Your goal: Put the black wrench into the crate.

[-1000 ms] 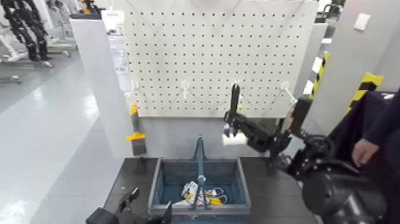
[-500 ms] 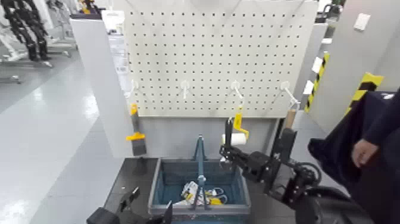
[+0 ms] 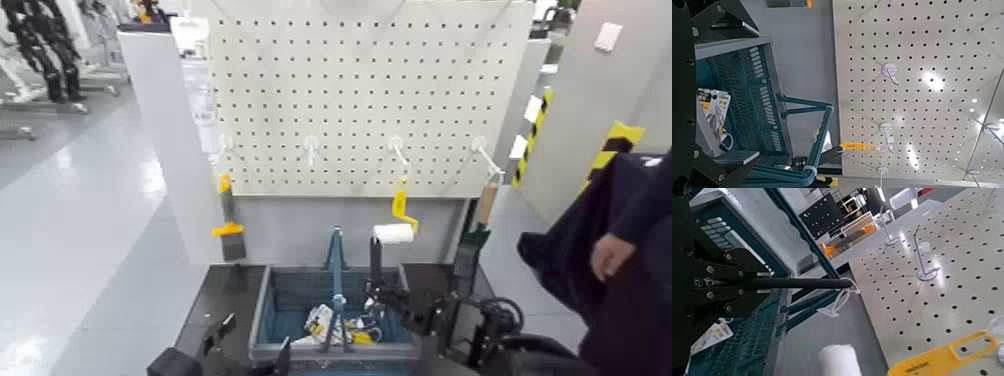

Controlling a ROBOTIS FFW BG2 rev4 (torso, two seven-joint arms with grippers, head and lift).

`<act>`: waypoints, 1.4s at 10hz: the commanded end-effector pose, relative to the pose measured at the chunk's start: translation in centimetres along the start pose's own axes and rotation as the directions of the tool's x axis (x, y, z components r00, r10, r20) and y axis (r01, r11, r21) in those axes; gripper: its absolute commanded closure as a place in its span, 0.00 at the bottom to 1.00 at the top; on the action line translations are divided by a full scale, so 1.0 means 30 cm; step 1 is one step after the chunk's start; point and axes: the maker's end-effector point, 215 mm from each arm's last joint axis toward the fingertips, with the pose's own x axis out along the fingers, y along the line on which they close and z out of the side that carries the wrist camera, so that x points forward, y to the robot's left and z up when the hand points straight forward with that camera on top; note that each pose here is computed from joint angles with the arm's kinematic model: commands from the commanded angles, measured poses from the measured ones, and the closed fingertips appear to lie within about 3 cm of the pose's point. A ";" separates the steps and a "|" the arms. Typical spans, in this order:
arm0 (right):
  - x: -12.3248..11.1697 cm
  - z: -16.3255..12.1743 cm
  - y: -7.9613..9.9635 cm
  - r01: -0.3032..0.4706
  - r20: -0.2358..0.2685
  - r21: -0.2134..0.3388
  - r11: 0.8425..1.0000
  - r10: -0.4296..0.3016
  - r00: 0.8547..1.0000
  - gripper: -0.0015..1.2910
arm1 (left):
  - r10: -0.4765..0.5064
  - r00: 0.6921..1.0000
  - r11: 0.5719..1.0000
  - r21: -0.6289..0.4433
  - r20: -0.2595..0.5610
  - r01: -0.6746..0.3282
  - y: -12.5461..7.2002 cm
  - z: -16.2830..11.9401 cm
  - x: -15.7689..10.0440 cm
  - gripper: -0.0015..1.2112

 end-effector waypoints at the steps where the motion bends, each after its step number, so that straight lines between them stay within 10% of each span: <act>1: 0.008 -0.066 -0.023 0.010 -0.039 0.014 1.000 -0.009 0.999 0.85 | -0.002 1.000 1.000 0.002 0.002 0.002 0.000 0.005 0.004 0.18; 2: 0.010 -0.072 -0.024 0.010 -0.047 0.018 1.000 -0.010 0.999 0.85 | -0.002 1.000 1.000 0.002 0.002 0.002 0.000 0.005 0.004 0.18; 5: 0.005 -0.076 -0.028 0.015 -0.054 0.036 0.999 -0.013 0.998 0.00 | -0.002 1.000 1.000 0.003 0.003 0.002 0.004 0.005 0.003 0.18; 10: -0.001 -0.062 -0.022 0.012 -0.037 0.038 0.999 -0.010 0.999 0.04 | -0.005 1.000 1.000 0.002 0.001 0.005 0.001 0.003 0.001 0.18; 14: -0.050 0.087 0.001 0.104 0.138 -0.084 0.991 -0.092 0.986 0.05 | -0.003 1.000 1.000 0.000 -0.001 0.003 0.002 -0.002 -0.002 0.18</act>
